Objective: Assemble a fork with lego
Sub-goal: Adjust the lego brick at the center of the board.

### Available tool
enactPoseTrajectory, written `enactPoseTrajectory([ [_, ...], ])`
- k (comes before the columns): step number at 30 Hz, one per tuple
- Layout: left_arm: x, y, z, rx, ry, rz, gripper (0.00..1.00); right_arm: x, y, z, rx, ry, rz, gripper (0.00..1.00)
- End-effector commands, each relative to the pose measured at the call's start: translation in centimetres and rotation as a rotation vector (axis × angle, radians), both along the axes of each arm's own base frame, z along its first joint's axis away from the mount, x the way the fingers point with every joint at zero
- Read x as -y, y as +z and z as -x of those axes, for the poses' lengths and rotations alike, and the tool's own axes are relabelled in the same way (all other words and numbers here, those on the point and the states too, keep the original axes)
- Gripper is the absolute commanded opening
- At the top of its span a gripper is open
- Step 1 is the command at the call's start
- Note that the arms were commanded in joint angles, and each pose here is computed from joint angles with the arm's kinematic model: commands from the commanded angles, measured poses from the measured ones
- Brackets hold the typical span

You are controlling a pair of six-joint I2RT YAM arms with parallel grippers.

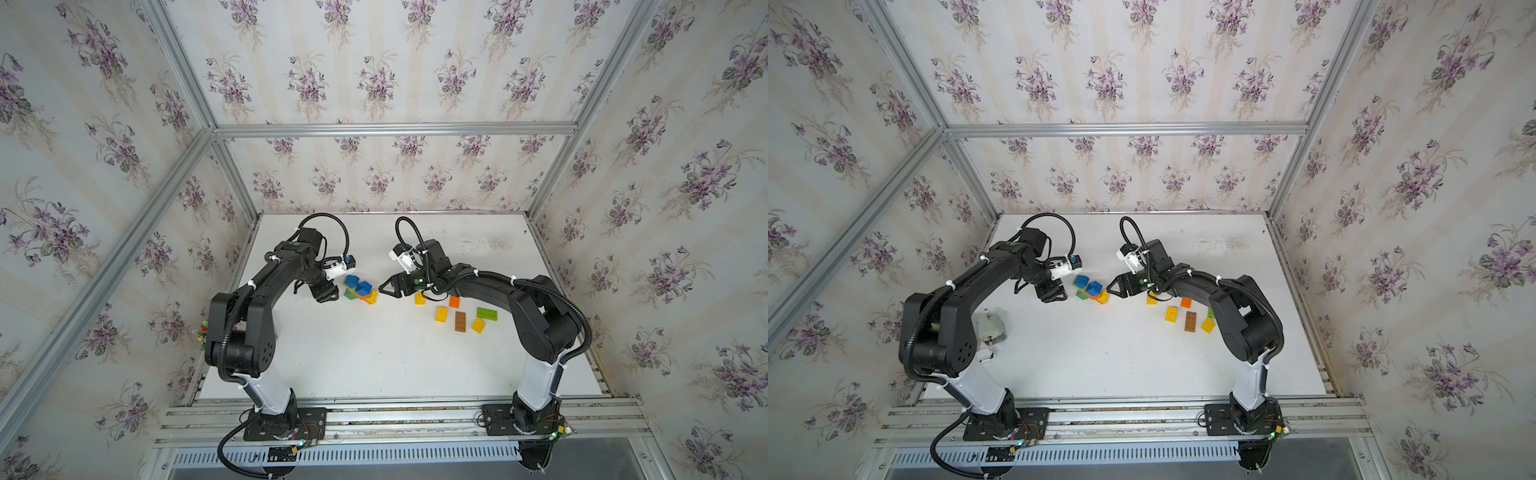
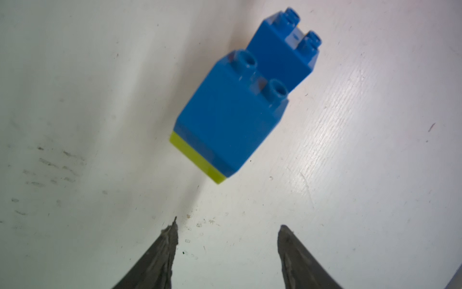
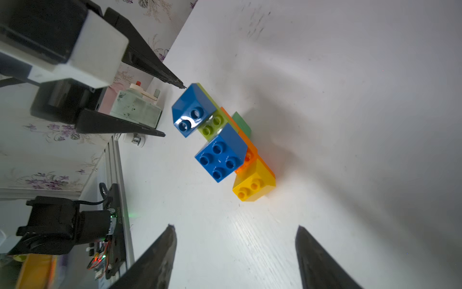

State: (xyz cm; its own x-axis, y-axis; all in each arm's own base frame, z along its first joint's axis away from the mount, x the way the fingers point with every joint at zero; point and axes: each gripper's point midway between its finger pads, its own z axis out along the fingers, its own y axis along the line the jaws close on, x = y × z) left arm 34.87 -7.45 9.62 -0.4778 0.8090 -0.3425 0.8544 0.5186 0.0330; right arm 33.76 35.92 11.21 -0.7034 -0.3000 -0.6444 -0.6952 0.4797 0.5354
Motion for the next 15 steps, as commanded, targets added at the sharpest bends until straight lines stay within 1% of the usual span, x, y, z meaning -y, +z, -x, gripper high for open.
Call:
enactPoseTrajectory([
  [1,-0.6,1.3,-1.5,0.082,0.129,0.022,0.67,-0.6,1.9,-1.1,0.238,0.066,-0.015,0.73],
  [3,-1.4,2.1,-1.6,0.098,0.214,0.044,0.68,-1.2,2.8,-0.3,0.341,0.115,-0.024,0.73],
  [5,-2.3,3.1,-1.8,0.132,0.314,0.079,0.70,-1.8,3.0,0.6,0.401,0.161,-0.029,0.74],
  [8,-2.8,5.6,-2.1,0.218,0.430,0.191,0.81,-2.5,2.6,1.0,0.453,0.203,-0.006,0.75],
  [9,-2.7,6.5,-2.1,0.236,0.459,0.252,0.85,-2.8,2.5,1.0,0.467,0.210,0.005,0.76],
  [10,-3.2,8.3,-2.3,0.279,0.521,0.316,0.90,-3.1,2.3,1.0,0.481,0.217,0.017,0.76],
  [12,-4.0,9.9,-2.5,0.283,0.619,0.406,0.95,-3.7,2.1,0.8,0.507,0.223,0.036,0.77],
  [15,-4.6,11.2,-2.2,0.242,0.690,0.493,0.96,-4.3,1.6,0.4,0.508,0.225,0.069,0.78],
])
